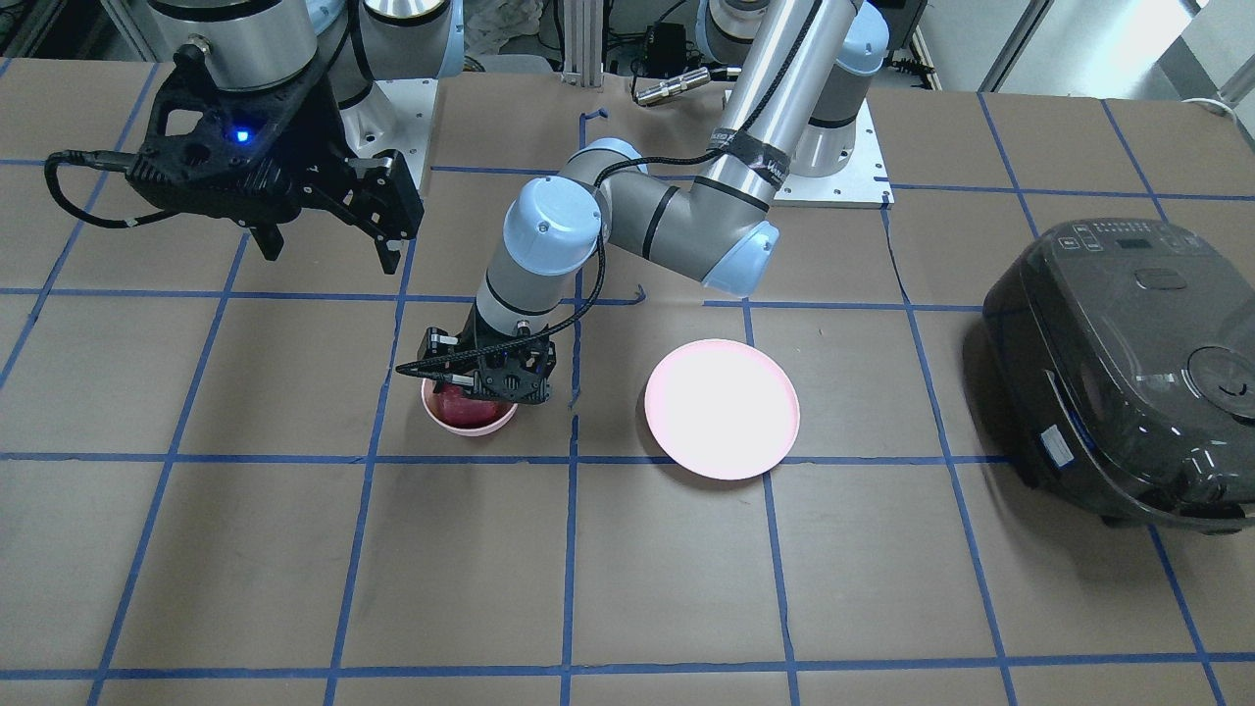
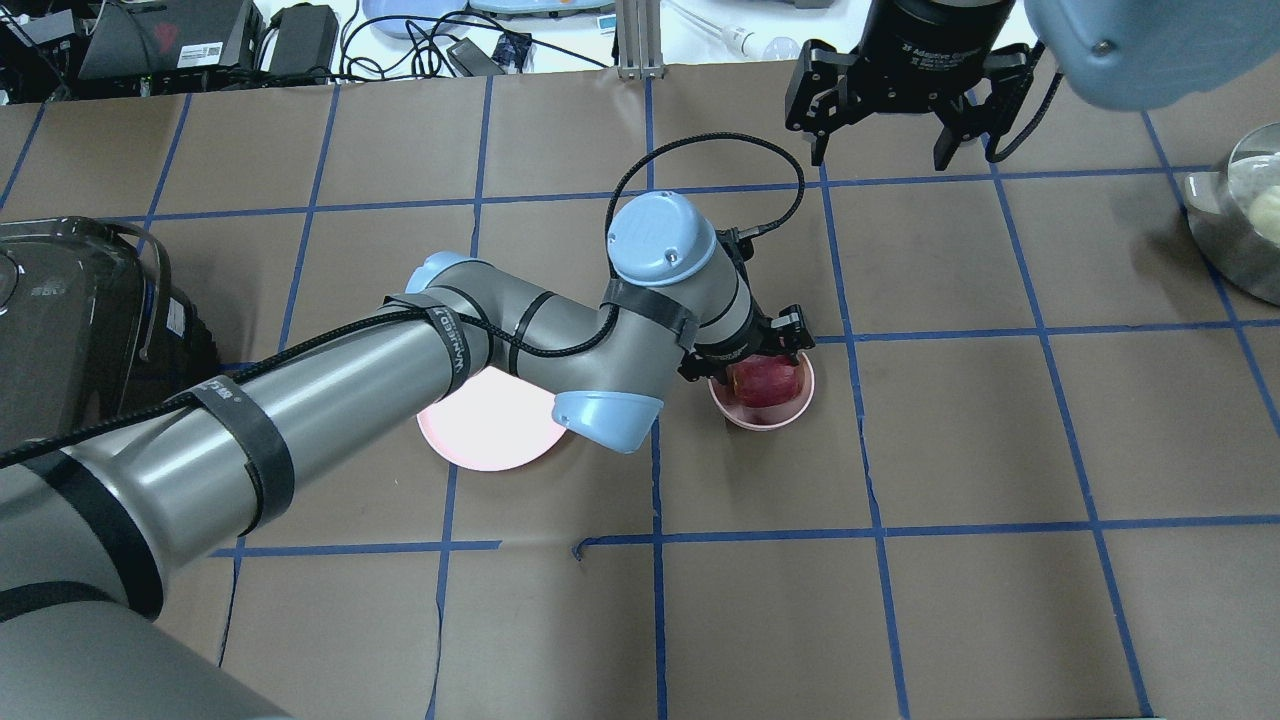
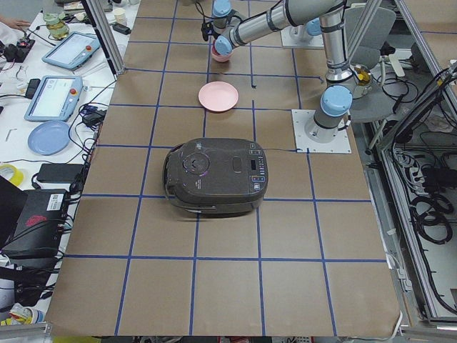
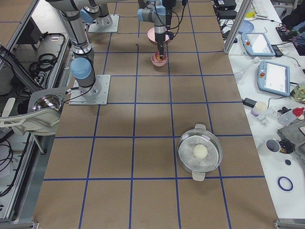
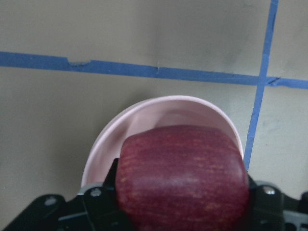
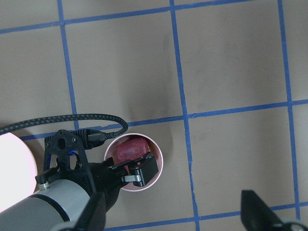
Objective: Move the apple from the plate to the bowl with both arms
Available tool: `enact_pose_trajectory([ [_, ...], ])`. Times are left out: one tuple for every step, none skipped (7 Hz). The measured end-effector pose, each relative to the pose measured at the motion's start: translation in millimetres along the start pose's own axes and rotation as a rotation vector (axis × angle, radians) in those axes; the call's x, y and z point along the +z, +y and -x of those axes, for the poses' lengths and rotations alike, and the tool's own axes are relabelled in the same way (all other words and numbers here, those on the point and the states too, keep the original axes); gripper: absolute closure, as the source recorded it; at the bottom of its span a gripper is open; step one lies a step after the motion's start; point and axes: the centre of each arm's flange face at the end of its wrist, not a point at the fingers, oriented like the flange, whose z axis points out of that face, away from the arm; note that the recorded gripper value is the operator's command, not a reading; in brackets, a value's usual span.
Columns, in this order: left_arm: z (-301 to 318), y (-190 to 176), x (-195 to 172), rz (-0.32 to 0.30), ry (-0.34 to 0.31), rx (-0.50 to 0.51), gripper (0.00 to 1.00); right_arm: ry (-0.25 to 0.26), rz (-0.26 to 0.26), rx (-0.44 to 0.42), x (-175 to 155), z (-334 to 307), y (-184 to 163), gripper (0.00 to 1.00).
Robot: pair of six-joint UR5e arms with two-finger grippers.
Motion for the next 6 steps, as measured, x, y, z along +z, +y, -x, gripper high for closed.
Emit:
enact_pose_trajectory([
  [-2.3,-1.8,-13.5,-0.027,0.003,0.013,0.0,-0.002,-0.015,0.005,-2.5,-0.1,-0.8,0.0],
  [-1.6,-5.5,-26.9,-0.053,0.002,0.016,0.0,-0.008,-0.037,0.011,-6.0,0.3,-2.5,0.0],
  [7.0,-14.2,-41.1,-0.072,-0.001,0.014,0.0,-0.018,-0.061,0.009,-7.5,1.4,-5.5,0.0],
  [29.6,-29.7,-54.3,-0.074,-0.017,0.027,0.0,-0.018,-0.074,-0.013,-6.6,1.5,-7.9,0.0],
  [65.7,-45.8,-66.4,-0.057,-0.055,0.072,0.0,-0.006,-0.076,-0.058,-6.4,-1.4,-9.3,0.0],
  [105.9,-62.4,-84.2,-0.04,-0.094,0.101,0.0,0.011,-0.054,-0.094,-6.3,-5.1,-7.5,0.0],
])
